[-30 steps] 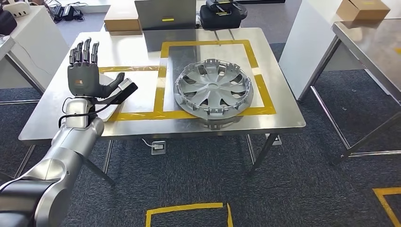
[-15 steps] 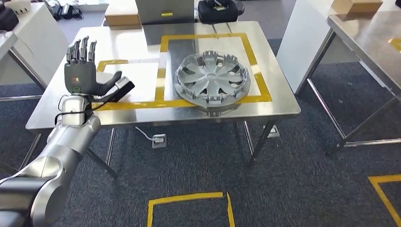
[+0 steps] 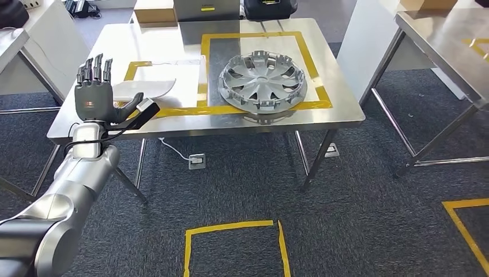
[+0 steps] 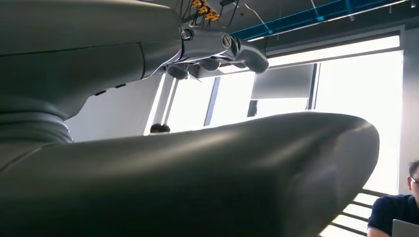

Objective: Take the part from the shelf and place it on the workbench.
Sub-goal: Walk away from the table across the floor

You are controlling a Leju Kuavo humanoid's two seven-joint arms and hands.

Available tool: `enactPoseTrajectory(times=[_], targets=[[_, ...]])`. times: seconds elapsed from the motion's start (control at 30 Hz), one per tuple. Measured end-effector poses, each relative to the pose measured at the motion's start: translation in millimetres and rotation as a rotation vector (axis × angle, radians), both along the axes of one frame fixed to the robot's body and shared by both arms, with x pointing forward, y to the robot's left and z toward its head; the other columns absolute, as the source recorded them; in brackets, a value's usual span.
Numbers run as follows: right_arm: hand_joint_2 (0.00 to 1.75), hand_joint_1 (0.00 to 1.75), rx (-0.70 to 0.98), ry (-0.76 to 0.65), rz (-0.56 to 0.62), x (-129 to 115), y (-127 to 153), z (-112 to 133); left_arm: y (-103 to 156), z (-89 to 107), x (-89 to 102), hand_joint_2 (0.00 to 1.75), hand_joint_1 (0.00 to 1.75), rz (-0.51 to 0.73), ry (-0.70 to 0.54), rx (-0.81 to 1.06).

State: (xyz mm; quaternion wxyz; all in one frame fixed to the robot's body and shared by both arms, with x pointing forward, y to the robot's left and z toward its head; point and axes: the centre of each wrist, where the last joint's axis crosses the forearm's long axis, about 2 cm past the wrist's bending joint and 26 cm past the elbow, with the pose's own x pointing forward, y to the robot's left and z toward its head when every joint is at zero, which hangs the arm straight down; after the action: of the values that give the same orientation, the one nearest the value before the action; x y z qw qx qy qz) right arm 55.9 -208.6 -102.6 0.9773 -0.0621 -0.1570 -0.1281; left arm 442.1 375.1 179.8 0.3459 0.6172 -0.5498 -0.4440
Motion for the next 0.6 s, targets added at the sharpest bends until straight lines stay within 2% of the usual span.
enactPoseTrajectory(times=[0.6], targets=[[0.00, 0.00, -0.006, 0.023, 0.006, -4.6, -1.8, -0.9, 7.6, -55.3, -36.9, 0.00, 0.00, 0.059, 0.092, -0.026]])
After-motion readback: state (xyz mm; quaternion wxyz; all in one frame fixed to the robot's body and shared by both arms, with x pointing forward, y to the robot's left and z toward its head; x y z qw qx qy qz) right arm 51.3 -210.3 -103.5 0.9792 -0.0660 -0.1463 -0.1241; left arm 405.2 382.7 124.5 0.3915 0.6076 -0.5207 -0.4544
